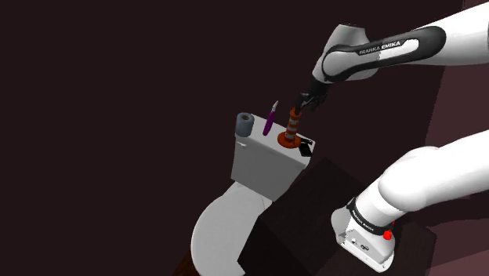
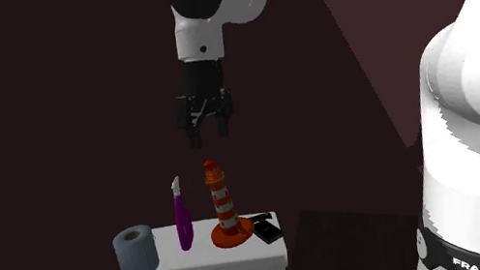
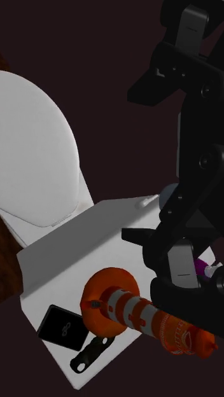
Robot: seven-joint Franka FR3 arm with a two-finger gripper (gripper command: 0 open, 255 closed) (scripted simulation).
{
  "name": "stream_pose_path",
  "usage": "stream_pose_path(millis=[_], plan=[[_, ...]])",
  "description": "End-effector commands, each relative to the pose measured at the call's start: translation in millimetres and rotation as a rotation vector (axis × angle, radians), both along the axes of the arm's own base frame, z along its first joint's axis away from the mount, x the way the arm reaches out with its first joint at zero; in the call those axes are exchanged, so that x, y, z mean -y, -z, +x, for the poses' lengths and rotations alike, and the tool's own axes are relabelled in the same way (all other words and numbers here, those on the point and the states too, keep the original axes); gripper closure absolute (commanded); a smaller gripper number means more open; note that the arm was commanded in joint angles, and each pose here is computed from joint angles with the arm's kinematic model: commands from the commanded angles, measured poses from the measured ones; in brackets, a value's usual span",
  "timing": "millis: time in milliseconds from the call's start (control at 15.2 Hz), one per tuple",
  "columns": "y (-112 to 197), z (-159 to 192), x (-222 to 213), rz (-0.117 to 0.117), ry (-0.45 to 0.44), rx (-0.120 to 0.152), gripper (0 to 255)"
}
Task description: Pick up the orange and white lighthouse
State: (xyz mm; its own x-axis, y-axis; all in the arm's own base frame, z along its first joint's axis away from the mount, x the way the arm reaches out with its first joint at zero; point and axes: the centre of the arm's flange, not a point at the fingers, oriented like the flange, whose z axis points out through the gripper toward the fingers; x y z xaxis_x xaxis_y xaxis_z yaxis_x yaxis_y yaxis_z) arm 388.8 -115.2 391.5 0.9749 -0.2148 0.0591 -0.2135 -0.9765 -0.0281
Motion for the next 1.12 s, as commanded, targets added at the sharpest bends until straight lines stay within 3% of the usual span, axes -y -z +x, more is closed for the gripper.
stream_pose_path(millis=[0, 1056], plan=[[15, 12, 16, -0.010, 0.034, 0.019, 0], [136, 81, 152, -0.076, 0.303, 0.147, 0]])
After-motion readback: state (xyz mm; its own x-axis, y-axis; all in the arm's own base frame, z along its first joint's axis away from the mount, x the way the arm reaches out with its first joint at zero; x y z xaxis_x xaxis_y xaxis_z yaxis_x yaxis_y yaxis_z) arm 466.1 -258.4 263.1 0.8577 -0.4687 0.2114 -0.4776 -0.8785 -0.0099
